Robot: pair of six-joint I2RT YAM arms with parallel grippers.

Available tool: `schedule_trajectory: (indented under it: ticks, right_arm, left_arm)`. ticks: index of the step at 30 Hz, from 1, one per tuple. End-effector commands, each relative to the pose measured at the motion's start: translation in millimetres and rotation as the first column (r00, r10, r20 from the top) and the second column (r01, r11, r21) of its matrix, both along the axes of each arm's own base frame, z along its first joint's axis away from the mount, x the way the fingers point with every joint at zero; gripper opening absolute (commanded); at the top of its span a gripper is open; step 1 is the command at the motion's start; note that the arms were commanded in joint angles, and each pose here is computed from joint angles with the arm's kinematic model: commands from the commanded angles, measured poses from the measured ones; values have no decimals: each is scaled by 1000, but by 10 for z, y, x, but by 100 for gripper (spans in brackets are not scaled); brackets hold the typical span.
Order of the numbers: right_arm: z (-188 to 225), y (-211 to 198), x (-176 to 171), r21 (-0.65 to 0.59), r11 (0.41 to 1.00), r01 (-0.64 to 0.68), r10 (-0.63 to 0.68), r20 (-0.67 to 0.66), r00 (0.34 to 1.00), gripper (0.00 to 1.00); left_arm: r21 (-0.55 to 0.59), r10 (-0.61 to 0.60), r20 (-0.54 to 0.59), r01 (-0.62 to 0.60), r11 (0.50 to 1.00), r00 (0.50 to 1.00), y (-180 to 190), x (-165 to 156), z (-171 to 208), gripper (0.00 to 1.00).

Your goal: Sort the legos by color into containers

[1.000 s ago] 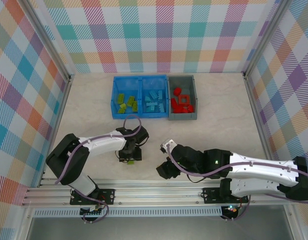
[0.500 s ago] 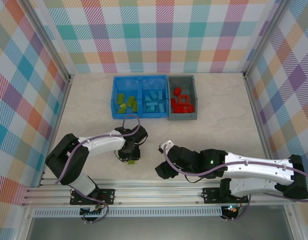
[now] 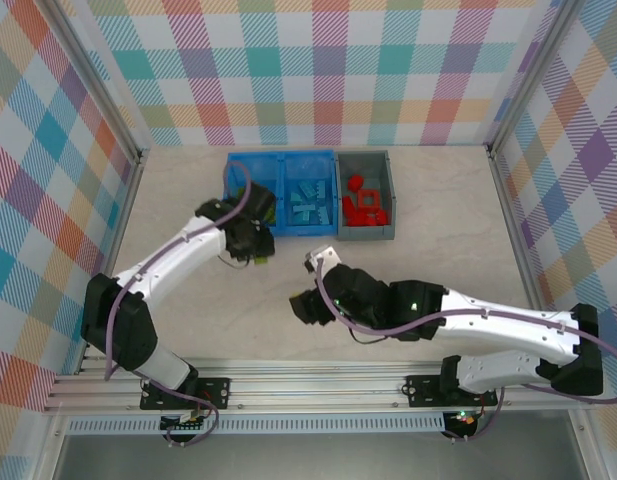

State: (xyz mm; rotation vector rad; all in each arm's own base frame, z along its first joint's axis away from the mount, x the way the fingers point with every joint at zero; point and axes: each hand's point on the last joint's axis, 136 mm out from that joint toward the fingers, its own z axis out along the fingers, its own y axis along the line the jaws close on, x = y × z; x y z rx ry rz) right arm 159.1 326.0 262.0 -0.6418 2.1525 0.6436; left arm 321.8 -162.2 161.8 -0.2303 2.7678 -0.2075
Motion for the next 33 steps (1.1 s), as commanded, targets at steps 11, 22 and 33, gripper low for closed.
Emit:
schedule_trajectory:
  ticks: [11,22,33]
  right_arm:
    - [521,455,1093,155,981,114,-129,91,987,64]
    - [413,475,1189,165,978,128,-136,41,990,64]
    - [350,438,1159,159,980,122,-127,23,992,66]
  left_arm:
    - [39,3,90,-7,999,996,310,1611,-36,27]
    - [159,-19,101,3,987,995,499,2326,-429,27]
    - [136,-15,84,3,991,996,478,2427,-634,53]
